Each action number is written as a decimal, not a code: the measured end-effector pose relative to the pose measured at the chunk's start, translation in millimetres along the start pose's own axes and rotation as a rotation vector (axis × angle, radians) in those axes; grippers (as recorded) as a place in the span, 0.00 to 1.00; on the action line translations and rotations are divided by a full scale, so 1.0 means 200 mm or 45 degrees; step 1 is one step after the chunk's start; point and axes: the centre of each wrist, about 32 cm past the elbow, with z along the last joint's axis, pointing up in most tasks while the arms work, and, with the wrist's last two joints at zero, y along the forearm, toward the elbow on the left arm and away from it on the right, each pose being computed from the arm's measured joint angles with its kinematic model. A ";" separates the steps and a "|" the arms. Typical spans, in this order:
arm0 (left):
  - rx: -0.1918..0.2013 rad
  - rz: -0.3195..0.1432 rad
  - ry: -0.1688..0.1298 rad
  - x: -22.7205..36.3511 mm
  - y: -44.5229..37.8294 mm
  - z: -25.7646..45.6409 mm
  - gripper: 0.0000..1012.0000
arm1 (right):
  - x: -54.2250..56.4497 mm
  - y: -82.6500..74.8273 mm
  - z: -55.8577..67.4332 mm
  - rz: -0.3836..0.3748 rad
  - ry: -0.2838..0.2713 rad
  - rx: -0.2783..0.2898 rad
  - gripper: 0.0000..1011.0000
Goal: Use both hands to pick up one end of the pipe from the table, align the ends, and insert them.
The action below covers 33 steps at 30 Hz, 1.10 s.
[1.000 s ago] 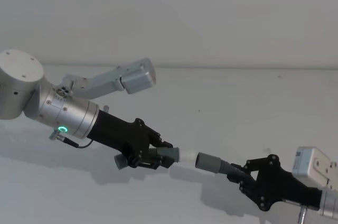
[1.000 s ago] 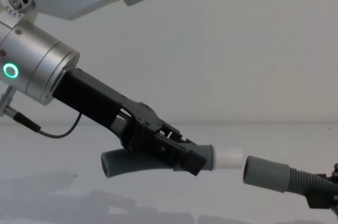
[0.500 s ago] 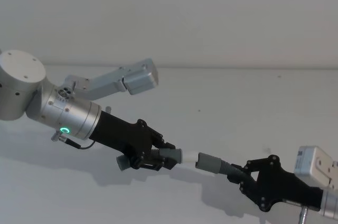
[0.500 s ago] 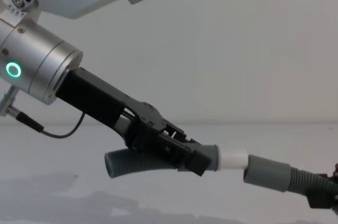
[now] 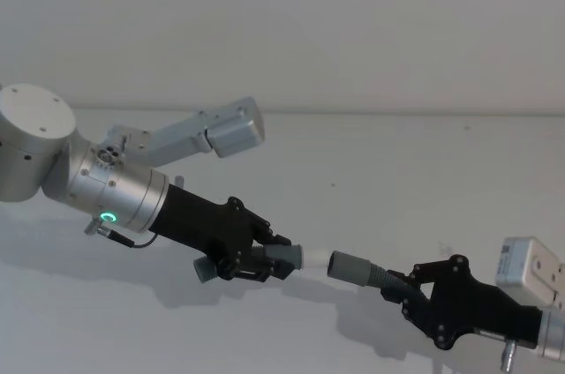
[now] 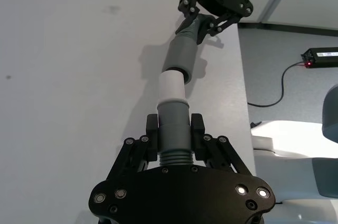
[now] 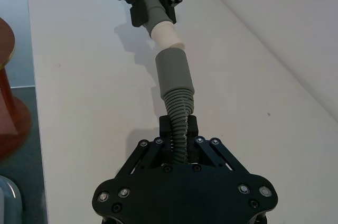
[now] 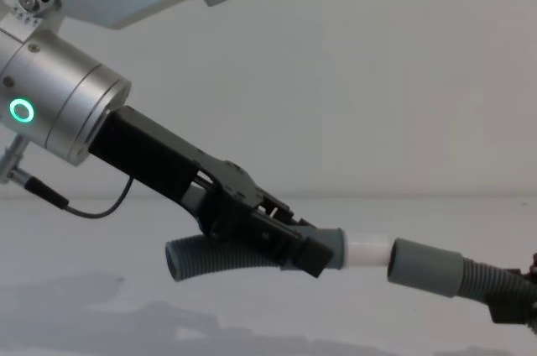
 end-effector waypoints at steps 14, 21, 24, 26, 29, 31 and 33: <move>0.017 0.071 -0.006 0.008 0.027 0.011 0.34 | 0.01 0.00 0.00 0.004 0.027 0.001 0.13; 0.021 0.078 -0.005 0.013 0.026 0.010 0.34 | 0.01 0.01 0.00 0.002 0.037 0.003 0.13; 0.020 0.079 -0.005 0.014 0.025 0.009 0.34 | 0.01 0.01 0.00 0.001 0.041 0.004 0.14; 0.018 0.079 -0.004 0.014 0.023 0.009 0.34 | 0.01 0.01 0.00 0.000 0.044 0.005 0.14; 0.016 0.079 -0.002 0.014 0.021 0.008 0.34 | 0.01 0.02 0.00 0.000 0.046 0.005 0.14; 0.014 0.079 -0.001 0.014 0.020 0.007 0.34 | 0.01 0.02 0.00 -0.002 0.047 0.006 0.13; 0.012 0.079 -0.001 0.013 0.019 0.006 0.34 | 0.01 0.02 0.00 -0.001 0.049 0.007 0.13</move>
